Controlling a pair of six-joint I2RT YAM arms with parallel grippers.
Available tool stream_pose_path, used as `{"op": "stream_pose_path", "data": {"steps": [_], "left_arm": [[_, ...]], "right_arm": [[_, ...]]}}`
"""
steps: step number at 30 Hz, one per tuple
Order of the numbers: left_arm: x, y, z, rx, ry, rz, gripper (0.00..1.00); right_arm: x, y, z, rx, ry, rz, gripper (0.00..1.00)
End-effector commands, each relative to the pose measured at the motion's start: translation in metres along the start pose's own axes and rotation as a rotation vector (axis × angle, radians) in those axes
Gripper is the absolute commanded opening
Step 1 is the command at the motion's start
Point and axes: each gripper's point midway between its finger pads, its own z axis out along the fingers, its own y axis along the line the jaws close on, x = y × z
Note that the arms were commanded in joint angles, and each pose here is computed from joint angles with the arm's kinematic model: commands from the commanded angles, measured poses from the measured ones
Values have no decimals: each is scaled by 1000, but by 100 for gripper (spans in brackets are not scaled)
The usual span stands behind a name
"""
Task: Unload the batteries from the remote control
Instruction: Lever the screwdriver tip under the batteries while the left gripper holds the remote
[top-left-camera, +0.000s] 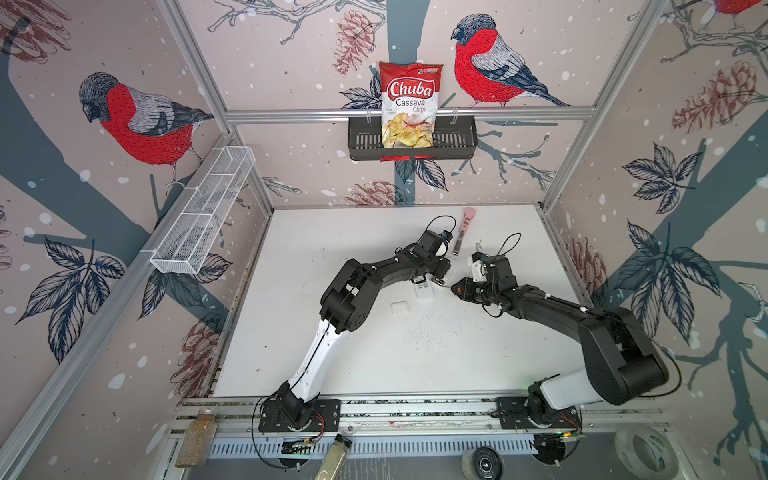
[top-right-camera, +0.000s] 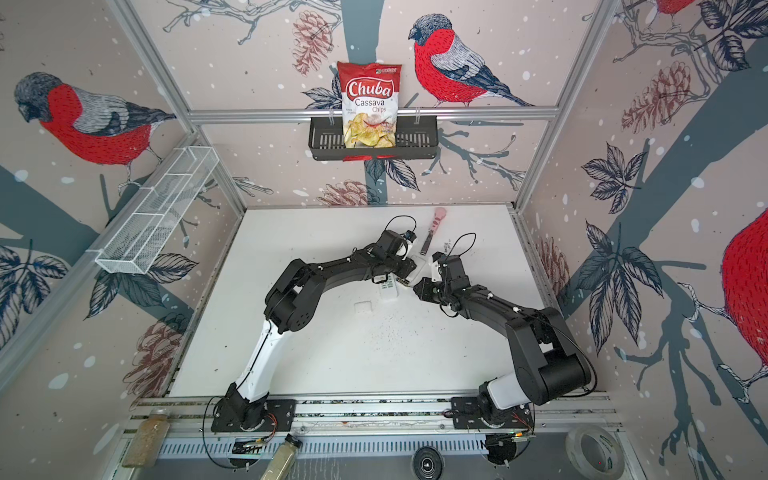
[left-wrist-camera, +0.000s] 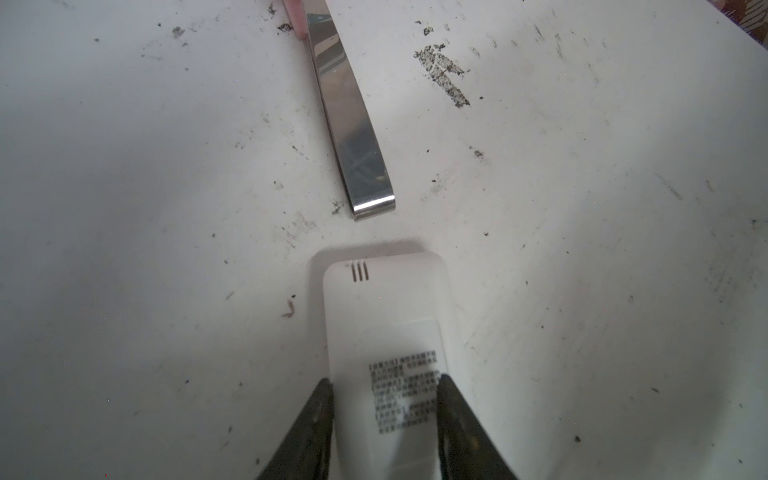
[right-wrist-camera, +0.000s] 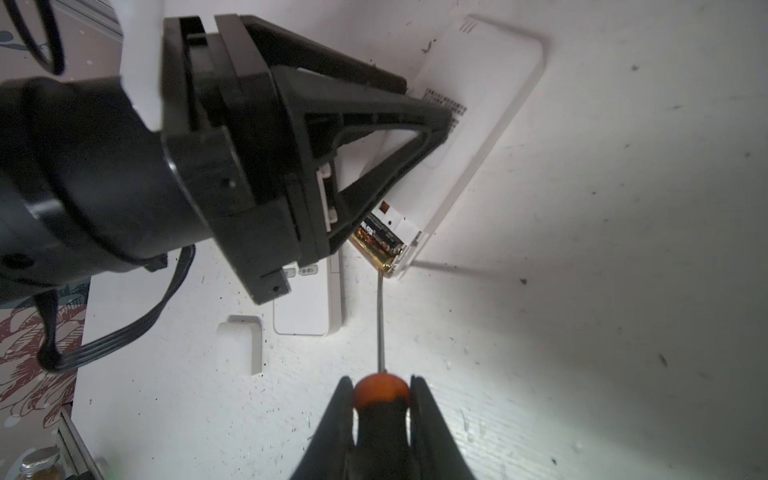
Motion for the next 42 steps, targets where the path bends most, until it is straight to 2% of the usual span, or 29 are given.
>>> {"op": "stream_pose_path", "data": {"steps": [1, 9, 20, 32, 42], "left_arm": [[78, 14, 1, -59, 275, -30, 40], [76, 13, -1, -59, 271, -31, 40], [77, 14, 0, -54, 270, -35, 40], [75, 17, -1, -53, 266, -40, 40], [71, 24, -4, -55, 259, -50, 40]], "right_arm": [[-21, 8, -5, -12, -98, -7, 9], [-29, 16, -7, -28, -129, -25, 9], [-20, 16, 2, -37, -87, -27, 9], [-33, 43, -5, -158, -128, -49, 9], [-17, 21, -10, -54, -77, -65, 9]]}}
